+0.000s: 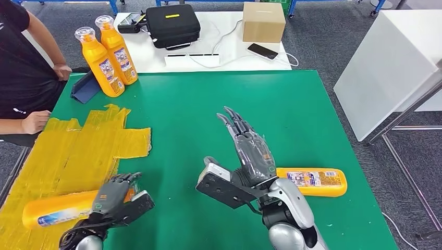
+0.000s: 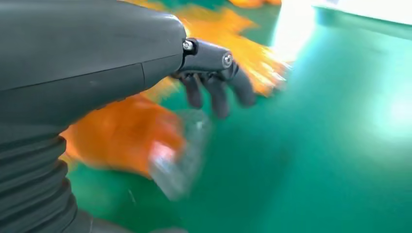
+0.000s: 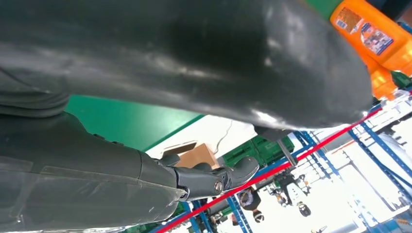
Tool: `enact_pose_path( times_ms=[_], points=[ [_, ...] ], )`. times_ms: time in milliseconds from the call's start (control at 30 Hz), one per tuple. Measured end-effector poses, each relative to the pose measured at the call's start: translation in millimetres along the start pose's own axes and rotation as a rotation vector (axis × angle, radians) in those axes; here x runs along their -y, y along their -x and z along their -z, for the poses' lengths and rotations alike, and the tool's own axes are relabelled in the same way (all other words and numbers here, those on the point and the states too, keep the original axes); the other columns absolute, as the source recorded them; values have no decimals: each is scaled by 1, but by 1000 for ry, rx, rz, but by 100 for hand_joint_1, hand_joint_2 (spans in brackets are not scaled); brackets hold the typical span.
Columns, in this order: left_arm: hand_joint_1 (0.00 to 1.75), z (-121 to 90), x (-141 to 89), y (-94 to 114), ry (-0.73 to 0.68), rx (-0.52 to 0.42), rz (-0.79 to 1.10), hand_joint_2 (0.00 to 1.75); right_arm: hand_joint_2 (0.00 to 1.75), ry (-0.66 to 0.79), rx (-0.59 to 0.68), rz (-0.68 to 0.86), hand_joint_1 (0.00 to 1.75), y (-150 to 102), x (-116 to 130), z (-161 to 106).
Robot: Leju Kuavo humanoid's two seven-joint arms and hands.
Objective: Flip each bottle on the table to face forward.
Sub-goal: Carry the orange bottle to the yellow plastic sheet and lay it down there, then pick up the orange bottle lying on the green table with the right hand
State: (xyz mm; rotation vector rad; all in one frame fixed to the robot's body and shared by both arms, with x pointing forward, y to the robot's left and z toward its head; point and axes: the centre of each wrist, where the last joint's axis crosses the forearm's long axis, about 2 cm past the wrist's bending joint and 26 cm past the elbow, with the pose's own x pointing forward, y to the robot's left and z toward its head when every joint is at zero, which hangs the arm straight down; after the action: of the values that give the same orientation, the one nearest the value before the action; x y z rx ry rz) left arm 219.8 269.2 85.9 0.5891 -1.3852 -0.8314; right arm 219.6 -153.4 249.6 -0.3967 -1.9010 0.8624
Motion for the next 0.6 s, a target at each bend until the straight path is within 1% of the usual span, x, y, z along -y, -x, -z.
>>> enact_pose_path(
  times_ms=[167, 267, 400, 533, 600],
  points=[
    [0, -6, 5, -7, 12, 55, -106, 0, 0, -1, -7, -5, 0, 3, 1, -2],
    [0, -9, 4, -10, -20, 112, -242, 0, 0, -11, -8, -19, 0, 8, -1, -7],
    [0, -16, -3, -17, -93, 184, -477, 0, 175, -36, -21, -68, 0, 21, -6, -24],
    [0, -25, -25, -25, -207, 279, -727, 0, 175, -63, -60, -132, 0, 28, -11, -43],
    [0, -31, -38, -25, -272, 332, -823, 0, 175, -77, -76, -154, 0, 29, -12, -53]
  ],
)
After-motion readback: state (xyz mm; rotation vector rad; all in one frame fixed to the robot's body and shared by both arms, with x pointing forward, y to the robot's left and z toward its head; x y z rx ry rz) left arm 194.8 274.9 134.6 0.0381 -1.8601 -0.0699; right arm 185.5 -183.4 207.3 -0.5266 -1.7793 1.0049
